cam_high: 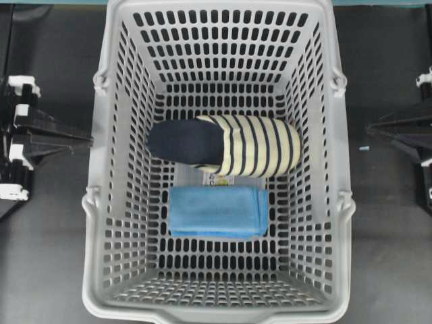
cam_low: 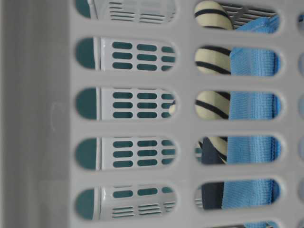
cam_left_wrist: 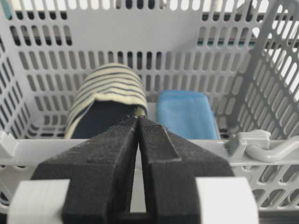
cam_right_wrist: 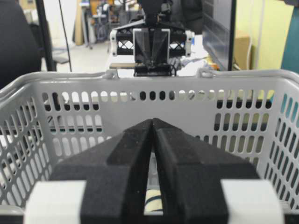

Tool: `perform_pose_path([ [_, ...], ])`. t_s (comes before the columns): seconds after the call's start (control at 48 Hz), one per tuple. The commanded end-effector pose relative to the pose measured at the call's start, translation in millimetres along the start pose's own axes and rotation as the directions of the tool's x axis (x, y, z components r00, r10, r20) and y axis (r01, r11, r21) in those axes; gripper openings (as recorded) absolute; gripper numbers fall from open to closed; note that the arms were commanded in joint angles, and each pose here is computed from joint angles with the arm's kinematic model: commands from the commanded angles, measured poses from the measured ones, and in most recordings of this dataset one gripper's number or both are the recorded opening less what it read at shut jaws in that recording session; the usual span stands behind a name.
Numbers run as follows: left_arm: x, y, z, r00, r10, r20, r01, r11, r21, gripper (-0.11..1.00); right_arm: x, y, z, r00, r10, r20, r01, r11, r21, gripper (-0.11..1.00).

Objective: Pick up the blue cloth from the shopping basket with the left arm.
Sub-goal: 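Move the left gripper down into the basket toward the blue cloth, then close the left gripper on the blue cloth's edge and lift it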

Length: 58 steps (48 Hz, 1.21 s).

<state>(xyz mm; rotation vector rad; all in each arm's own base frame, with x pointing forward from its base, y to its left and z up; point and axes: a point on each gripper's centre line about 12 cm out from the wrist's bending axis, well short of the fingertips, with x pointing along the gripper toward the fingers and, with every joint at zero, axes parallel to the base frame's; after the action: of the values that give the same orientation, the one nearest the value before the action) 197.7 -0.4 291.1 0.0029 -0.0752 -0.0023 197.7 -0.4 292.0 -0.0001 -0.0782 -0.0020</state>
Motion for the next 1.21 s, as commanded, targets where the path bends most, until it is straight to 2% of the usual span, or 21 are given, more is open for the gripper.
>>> perform_pose_path([
  [0.0,10.5,-1.7,22.5,1.000,-0.013,0.012,0.013,1.000,0.022,0.06,3.4,-0.8,7.2,1.000,-0.004,0.017,0.004,1.000,0.015,0.01],
  [0.083,20.8,-1.3,34.2,0.999,-0.009,-0.038,0.010,1.000,0.022,0.00,3.4,-1.4,6.3,1.000,-0.009,0.009,0.008,1.000,0.028,0.01],
  [0.229,41.9,-1.5,52.4,0.991,-0.007,-0.135,0.011,1.000,0.025,0.00,3.3,-1.4,6.6,1.000,-0.008,-0.002,0.008,0.999,0.044,0.01],
  [0.354,67.2,-6.8,63.9,0.967,-0.023,-0.255,0.031,0.999,0.027,0.00,3.2,-1.3,4.5,1.000,-0.008,-0.025,0.009,0.999,0.050,0.01],
  [0.541,112.0,-17.9,61.0,0.890,-0.045,-0.455,0.069,0.997,0.035,0.00,3.7,-1.4,7.3,0.999,-0.009,-0.037,0.012,0.995,0.099,0.01],
  [0.729,156.2,-21.2,55.6,0.817,-0.039,-0.575,0.073,0.997,0.037,0.01,3.3,-0.2,8.2,0.999,-0.003,-0.032,0.007,0.990,0.142,0.01],
  [0.791,169.7,-21.8,49.9,0.782,-0.034,-0.622,0.074,0.997,0.039,0.01,2.4,0.1,11.0,1.000,-0.001,-0.017,0.004,0.988,0.152,0.07],
  [0.812,175.8,-22.8,47.0,0.764,-0.034,-0.644,0.075,0.996,0.037,0.02,1.9,0.4,11.8,1.000,0.000,-0.012,0.002,0.988,0.154,0.10],
  [0.854,184.1,-23.2,43.0,0.739,-0.031,-0.673,0.074,0.997,0.036,0.06,1.3,1.0,13.6,1.000,0.003,-0.005,-0.002,0.988,0.156,0.16],
  [0.916,195.0,-24.5,33.3,0.693,-0.027,-0.720,0.072,0.997,0.032,0.19,0.4,2.2,15.0,1.000,0.009,-0.002,-0.009,0.988,0.156,0.30],
  [1.041,212.0,-36.9,10.1,0.609,-0.038,-0.792,0.089,0.996,0.020,0.54,-1.2,7.0,17.5,0.999,0.034,0.012,-0.035,0.987,0.155,0.60],
  [1.104,222.1,-43.9,-9.4,0.568,-0.043,-0.822,0.101,0.995,0.018,0.73,-1.8,7.3,18.1,0.999,0.036,0.015,-0.038,0.987,0.154,0.68],
  [1.187,232.6,-48.1,-32.2,0.527,-0.042,-0.849,0.106,0.994,0.017,0.88,-2.4,7.2,18.1,0.999,0.035,0.017,-0.037,0.987,0.155,0.69],
])
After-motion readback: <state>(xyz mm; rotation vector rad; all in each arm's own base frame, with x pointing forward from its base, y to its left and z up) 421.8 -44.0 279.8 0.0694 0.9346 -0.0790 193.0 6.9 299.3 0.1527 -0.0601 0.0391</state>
